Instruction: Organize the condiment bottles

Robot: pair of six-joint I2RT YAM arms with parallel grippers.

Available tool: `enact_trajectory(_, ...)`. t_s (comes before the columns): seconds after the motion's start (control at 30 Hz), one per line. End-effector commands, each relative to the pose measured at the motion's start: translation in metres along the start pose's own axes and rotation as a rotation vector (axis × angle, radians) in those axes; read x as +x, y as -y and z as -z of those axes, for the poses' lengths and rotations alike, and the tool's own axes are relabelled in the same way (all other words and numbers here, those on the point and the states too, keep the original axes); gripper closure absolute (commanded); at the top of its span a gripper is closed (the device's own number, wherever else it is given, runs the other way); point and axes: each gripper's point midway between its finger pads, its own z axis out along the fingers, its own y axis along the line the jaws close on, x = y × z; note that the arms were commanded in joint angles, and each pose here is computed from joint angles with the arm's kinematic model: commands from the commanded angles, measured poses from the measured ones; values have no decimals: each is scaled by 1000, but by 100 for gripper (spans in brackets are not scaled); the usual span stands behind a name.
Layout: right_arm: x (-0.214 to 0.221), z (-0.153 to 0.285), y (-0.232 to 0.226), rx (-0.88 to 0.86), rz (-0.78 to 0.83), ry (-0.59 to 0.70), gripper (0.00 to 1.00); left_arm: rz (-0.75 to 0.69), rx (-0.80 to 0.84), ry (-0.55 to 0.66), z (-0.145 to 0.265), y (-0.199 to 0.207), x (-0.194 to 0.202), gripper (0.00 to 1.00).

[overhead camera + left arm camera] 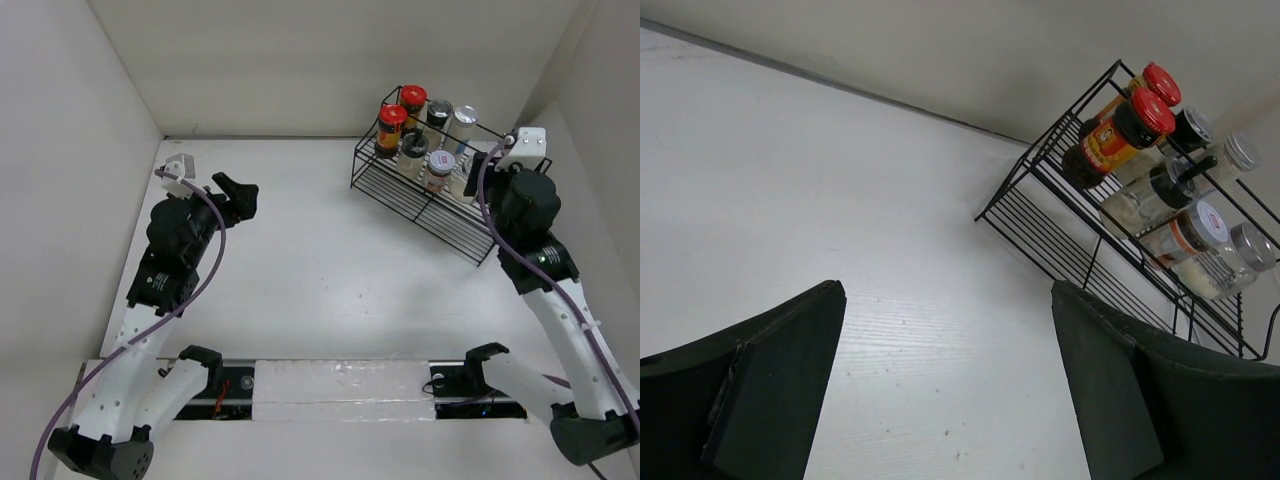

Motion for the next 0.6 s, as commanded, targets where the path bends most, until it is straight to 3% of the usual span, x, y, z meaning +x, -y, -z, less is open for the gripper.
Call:
enact_trajectory(0.0, 14, -11, 37, 123, -24, -60, 54, 9, 45, 43, -2, 11, -14, 20)
enact_trajectory(0.27, 73, -44, 58, 177, -68, -171, 53, 18, 36, 27, -5, 8, -8, 20)
enact_trajectory(0.57, 112, -71, 74, 234, -122, -187, 53, 17, 65, 20, -7, 14, -7, 20)
